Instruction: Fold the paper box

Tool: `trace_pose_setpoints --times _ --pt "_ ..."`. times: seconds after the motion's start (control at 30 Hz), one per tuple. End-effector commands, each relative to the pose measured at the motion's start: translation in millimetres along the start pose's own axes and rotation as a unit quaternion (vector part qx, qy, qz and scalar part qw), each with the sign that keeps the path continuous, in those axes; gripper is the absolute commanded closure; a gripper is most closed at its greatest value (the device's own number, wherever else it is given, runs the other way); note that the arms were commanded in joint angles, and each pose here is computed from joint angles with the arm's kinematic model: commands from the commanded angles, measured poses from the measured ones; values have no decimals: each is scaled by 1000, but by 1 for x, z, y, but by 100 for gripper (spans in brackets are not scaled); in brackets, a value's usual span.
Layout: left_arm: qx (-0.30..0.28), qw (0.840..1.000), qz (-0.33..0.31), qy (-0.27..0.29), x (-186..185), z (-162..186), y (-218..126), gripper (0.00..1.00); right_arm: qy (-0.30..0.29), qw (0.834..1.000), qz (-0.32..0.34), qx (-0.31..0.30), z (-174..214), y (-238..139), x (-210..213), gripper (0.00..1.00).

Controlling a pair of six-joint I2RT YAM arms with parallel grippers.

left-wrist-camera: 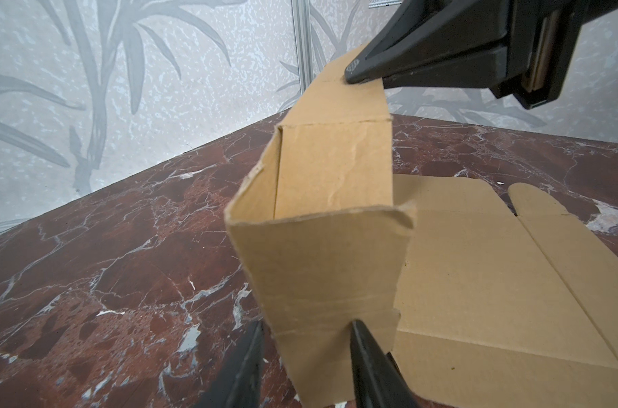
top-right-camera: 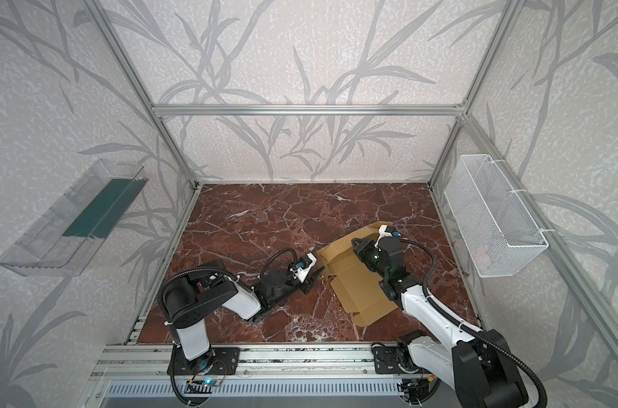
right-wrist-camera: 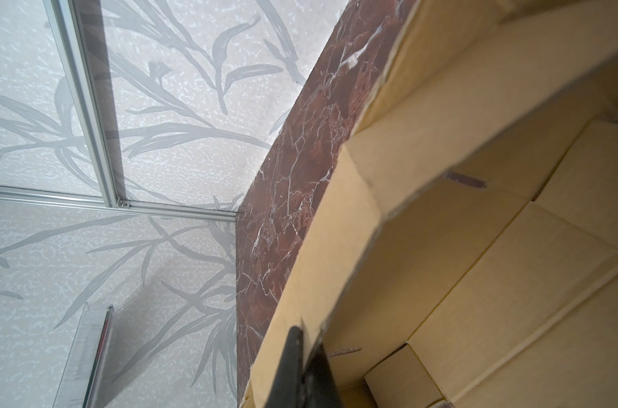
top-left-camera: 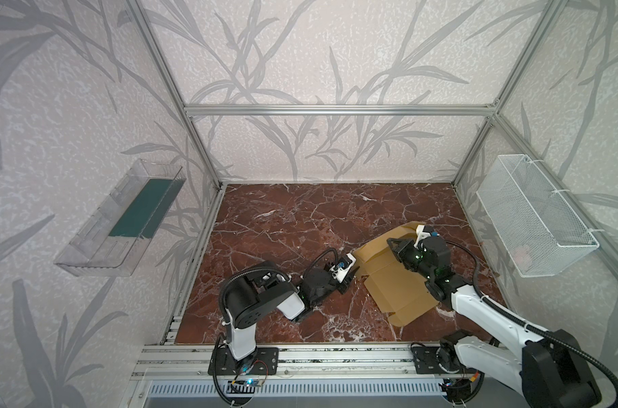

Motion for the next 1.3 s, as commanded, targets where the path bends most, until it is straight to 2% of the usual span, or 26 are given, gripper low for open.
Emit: trace_pose_setpoints --times 0.0,0.23,0.7,1.27 --pt "-40 999 -1 -13 2 -16 3 60 4 1000 14 13 5 -3 -9 100" --pt "-48 999 7 -18 0 -21 7 62 9 1000 7 23 7 -3 -7 100" --pt "-60 996 35 -50 -5 -30 10 72 11 1000 9 24 8 -5 -7 100" --pt "-70 993 54 -83 -20 -38 16 69 15 999 14 28 9 -6 -7 100"
Point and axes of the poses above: each gripper's point midway between its finger pads, its own y axis out along the fingers, its own x axis along the line the jaws close on, z = x × y, the point moved 6 cm from there along -y, back along the fingers, and after that the axes turned 10 degrees about y, right-handed, at the moved point
